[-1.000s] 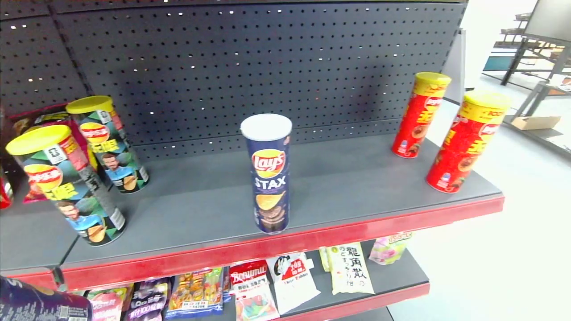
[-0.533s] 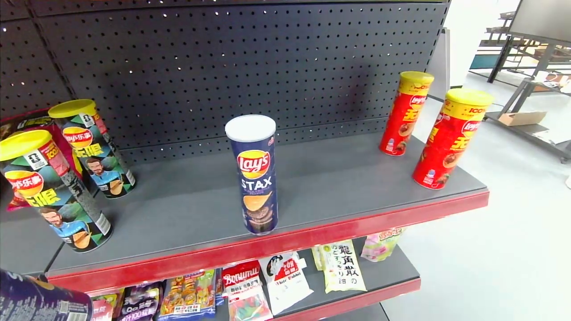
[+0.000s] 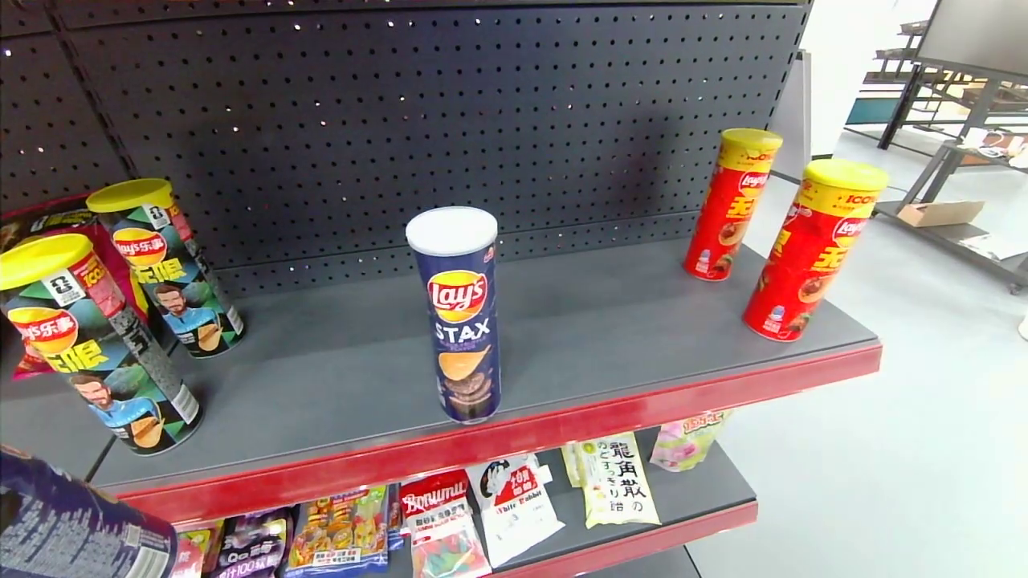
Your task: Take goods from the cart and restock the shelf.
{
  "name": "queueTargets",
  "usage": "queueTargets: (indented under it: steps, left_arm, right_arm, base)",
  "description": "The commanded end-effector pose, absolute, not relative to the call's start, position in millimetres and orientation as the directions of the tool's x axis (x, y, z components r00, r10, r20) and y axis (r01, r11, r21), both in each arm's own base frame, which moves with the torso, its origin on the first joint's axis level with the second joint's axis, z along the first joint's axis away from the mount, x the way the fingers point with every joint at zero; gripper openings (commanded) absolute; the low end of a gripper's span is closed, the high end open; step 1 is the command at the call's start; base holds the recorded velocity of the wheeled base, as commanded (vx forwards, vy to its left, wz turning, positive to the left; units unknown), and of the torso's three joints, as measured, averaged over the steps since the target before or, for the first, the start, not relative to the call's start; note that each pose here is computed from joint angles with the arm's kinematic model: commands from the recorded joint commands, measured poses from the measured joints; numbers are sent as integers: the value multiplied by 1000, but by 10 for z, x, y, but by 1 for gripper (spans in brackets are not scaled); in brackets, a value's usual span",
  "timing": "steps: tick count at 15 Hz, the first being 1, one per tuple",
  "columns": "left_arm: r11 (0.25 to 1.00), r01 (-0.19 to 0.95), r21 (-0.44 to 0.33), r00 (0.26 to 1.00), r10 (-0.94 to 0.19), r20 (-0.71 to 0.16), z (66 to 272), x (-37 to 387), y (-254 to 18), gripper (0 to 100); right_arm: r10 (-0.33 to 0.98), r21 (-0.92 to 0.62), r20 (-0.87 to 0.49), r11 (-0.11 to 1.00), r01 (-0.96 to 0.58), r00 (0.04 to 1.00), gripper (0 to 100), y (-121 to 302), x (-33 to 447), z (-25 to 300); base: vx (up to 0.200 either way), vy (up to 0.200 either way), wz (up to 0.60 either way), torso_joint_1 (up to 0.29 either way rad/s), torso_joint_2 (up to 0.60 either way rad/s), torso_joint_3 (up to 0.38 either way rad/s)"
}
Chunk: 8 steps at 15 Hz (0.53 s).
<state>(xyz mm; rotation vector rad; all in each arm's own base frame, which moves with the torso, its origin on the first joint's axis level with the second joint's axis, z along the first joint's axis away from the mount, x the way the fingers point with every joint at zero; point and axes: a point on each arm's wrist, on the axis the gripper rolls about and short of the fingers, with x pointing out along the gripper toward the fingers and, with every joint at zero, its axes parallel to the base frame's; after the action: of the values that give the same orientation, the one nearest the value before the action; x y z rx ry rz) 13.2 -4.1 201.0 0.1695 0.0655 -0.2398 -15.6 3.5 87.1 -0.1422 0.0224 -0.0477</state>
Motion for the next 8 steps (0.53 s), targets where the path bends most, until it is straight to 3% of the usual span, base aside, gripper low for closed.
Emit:
queueTargets:
  steps: [1, 3, 8]
  left_arm:
    - [957, 245, 154, 967, -229, -114, 2035, 223, -52, 0]
    - [961, 242, 136, 968, -229, -105, 2103, 385, -72, 0]
    - [962, 247, 119, 963, -230, -140, 2148, 637, -103, 0]
  right_arm:
    - [-49, -120, -34, 992, 45, 998, 100, 34, -148, 840]
    - [-93, -5, -35, 996, 93, 995, 100, 25, -150, 842]
    - [-8, 20, -38, 1000, 8, 999, 100, 44, -149, 838]
  base:
    - [0, 0, 0, 0, 0, 0]
    - [0, 0, 0, 0, 0, 0]
    - [0, 0, 0, 0, 0, 0]
